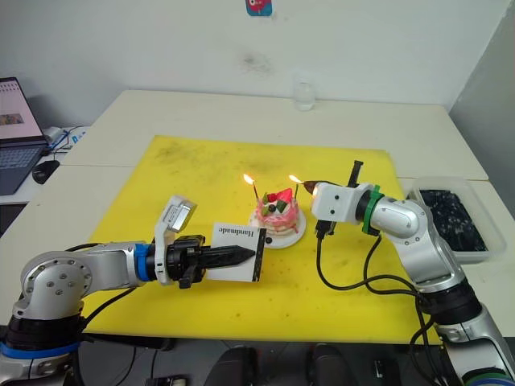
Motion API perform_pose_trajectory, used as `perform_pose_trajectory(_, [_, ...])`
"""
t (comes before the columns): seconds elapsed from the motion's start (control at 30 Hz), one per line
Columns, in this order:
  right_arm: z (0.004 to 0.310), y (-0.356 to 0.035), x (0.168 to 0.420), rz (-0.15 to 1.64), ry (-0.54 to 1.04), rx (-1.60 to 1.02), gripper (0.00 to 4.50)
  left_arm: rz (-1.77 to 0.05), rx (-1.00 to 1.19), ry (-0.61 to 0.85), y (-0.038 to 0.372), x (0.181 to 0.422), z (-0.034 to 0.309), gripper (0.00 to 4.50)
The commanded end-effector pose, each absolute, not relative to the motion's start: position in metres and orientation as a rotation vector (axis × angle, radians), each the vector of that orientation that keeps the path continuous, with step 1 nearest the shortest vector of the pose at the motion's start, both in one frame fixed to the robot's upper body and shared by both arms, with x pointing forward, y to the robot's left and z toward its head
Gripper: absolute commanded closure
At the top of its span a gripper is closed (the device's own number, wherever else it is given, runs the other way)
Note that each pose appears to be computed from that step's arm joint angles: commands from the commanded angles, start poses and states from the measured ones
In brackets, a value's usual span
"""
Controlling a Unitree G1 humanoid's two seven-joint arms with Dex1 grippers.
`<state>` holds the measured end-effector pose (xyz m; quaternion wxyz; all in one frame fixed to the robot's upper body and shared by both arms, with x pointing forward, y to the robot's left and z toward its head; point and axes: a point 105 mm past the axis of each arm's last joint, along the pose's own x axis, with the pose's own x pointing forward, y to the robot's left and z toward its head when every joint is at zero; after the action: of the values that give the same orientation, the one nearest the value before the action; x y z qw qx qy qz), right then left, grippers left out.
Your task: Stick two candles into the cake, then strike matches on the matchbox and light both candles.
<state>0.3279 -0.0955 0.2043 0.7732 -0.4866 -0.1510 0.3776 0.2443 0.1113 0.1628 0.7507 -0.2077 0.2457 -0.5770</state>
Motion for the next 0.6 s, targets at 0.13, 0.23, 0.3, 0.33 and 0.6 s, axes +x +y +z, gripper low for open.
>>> perform_pose_trajectory(0.13, [0.227, -0.127, 0.321, 0.685, -0.324, -1.016, 4.47, -1.283, -0.445, 0.513, 0.106, 0.243, 0.166, 4.50])
perform_pose_trajectory(0.23, [0.228, -0.148, 0.318, 0.603, -0.271, -0.953, 4.47, -1.294, -0.448, 0.517, 0.103, 0.242, 0.165, 4.50])
perform_pose_trajectory(0.3, [0.228, -0.169, 0.314, 0.533, -0.221, -0.917, 4.47, -1.302, -0.449, 0.518, 0.100, 0.241, 0.164, 4.50])
perform_pose_trajectory(0.33, [0.227, -0.181, 0.312, 0.491, -0.192, -0.897, 4.47, -1.304, -0.450, 0.518, 0.099, 0.241, 0.164, 4.50])
perform_pose_trajectory(0.6, [0.222, -0.277, 0.292, 0.115, -0.035, -0.683, 4.47, -1.308, -0.476, 0.525, 0.093, 0.238, 0.158, 4.50])
